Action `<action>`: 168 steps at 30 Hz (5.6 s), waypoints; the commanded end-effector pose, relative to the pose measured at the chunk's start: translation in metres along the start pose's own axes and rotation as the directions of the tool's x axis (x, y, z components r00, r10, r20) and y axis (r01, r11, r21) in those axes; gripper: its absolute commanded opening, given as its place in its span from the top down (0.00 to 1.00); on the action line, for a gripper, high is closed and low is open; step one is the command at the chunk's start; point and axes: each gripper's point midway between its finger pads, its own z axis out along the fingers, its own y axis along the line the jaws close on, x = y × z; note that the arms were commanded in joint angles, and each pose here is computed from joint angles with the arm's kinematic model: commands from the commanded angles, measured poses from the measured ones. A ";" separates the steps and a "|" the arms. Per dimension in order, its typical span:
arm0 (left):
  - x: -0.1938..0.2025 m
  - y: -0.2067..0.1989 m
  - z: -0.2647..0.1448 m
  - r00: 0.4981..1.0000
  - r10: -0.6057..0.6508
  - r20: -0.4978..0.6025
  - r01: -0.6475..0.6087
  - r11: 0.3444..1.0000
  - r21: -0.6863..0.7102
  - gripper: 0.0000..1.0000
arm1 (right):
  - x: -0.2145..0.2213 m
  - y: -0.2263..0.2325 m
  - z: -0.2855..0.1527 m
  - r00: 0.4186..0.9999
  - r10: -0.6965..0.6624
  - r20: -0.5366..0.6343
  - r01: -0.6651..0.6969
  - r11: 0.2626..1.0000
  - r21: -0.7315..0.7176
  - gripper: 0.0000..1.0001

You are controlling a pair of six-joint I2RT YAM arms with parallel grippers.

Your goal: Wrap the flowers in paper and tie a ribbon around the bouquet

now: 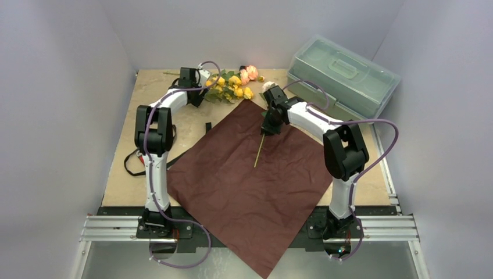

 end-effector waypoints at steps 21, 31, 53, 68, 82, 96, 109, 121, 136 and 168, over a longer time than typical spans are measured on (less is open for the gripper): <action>-0.111 0.049 -0.132 0.890 -0.313 0.332 0.345 0.938 -0.040 1.00 | -0.028 0.026 -0.004 0.995 -0.083 0.057 0.088 0.993 -0.081 1.00; -0.121 0.033 -0.190 0.717 -0.678 0.163 0.667 0.735 0.123 1.00 | -0.023 0.030 -0.002 0.976 -0.211 0.053 0.215 0.974 -0.076 1.00; -0.062 -0.156 -0.215 0.584 -0.763 -0.278 0.785 0.445 0.431 1.00 | 0.006 0.036 0.026 0.975 -0.209 -0.077 0.196 0.969 -0.152 0.55; -0.062 -0.206 -0.198 0.622 -0.731 -0.279 0.756 0.470 0.455 1.00 | -0.009 0.016 -0.077 0.983 -0.179 0.032 0.182 0.963 -0.197 0.42; -0.014 -0.261 -0.159 0.553 -0.715 -0.427 0.828 0.417 0.374 1.00 | 0.042 -0.084 -0.143 0.988 -0.125 0.095 0.139 0.977 -0.164 0.38; -0.018 -0.292 -0.165 0.635 -0.650 -0.417 0.770 0.491 0.407 1.00 | 0.046 -0.089 -0.157 0.983 -0.130 0.130 0.153 0.970 -0.190 0.39; 0.003 -0.282 -0.152 0.607 -0.679 -0.413 0.794 0.537 0.284 1.00 | 0.051 -0.098 -0.158 0.980 -0.150 0.133 0.173 0.969 -0.176 0.39; 0.008 -0.268 -0.154 0.631 -0.653 -0.419 0.768 0.600 0.223 0.51 | 0.041 -0.088 -0.158 0.977 -0.167 0.132 0.188 0.967 -0.169 0.39; -0.096 -0.086 -0.153 0.805 -0.592 0.026 0.591 0.806 0.040 0.29 | 0.036 -0.092 -0.160 0.979 -0.158 0.132 0.175 0.977 -0.125 0.38; -0.184 -0.074 0.084 -0.427 -0.904 -0.022 0.830 -0.402 0.388 0.31 | -0.008 -0.122 -0.145 0.980 -0.120 0.161 0.107 0.990 0.087 0.36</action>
